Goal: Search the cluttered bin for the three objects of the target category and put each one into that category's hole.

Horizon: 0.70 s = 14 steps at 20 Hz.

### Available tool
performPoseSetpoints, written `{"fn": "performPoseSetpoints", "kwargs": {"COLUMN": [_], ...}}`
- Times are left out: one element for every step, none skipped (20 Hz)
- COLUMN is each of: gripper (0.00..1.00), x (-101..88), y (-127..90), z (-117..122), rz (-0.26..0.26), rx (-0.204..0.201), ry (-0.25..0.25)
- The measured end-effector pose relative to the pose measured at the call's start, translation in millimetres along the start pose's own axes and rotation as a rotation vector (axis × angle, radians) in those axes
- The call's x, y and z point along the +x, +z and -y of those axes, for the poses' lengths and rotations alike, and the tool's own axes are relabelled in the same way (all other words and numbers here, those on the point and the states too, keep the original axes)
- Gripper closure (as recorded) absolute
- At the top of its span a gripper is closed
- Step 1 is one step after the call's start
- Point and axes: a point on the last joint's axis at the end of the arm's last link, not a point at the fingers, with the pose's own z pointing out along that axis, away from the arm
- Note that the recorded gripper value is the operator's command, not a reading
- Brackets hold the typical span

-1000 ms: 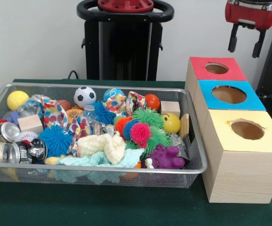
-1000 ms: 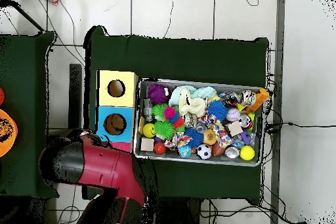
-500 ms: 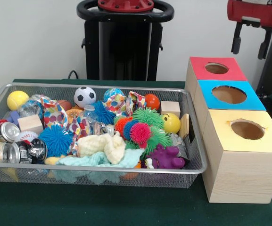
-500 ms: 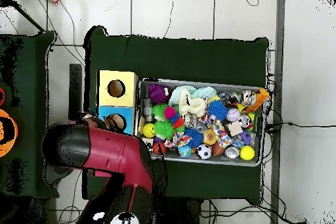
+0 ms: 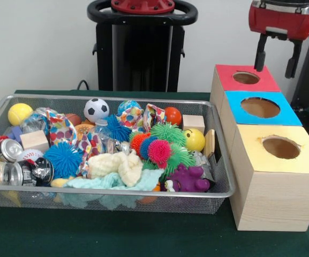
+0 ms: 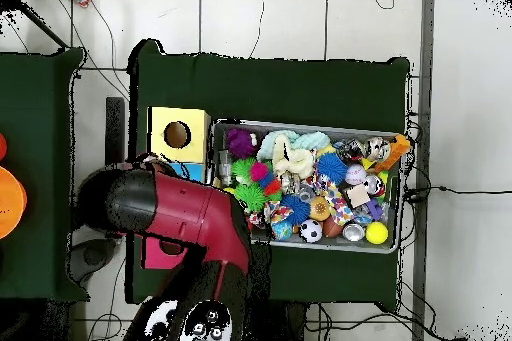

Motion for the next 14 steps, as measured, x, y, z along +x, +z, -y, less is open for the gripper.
{"fn": "performPoseSetpoints", "kwargs": {"gripper": [0.00,0.00,0.00,0.00,0.00,0.00,0.00,0.00,0.00,0.00,0.00,0.00,0.00,0.00], "x": [-2.7,-5.4,-7.3,-9.1,-12.6,-14.0,-15.3,-16.6,-20.7,-21.6,-24.0,-26.4,-28.5,-31.2], "y": [0.8,1.6,2.3,3.1,4.4,4.7,5.0,5.3,6.4,6.8,7.7,8.6,9.1,9.6], "z": [-0.2,-0.3,-0.4,-0.5,-0.7,-0.9,-0.9,-1.0,-0.8,-0.6,-0.1,0.4,1.0,1.7], "rz": [0.002,0.004,0.005,0.006,0.009,0.010,0.011,0.012,0.014,0.015,0.016,0.017,0.018,0.019], "rx": [0.000,0.000,0.000,0.000,0.000,0.000,0.000,-0.001,-0.001,-0.001,0.000,0.000,0.000,0.000], "ry": [0.001,0.003,0.004,0.005,0.007,0.007,0.008,0.009,0.012,0.012,0.014,0.016,0.019,0.021]}}
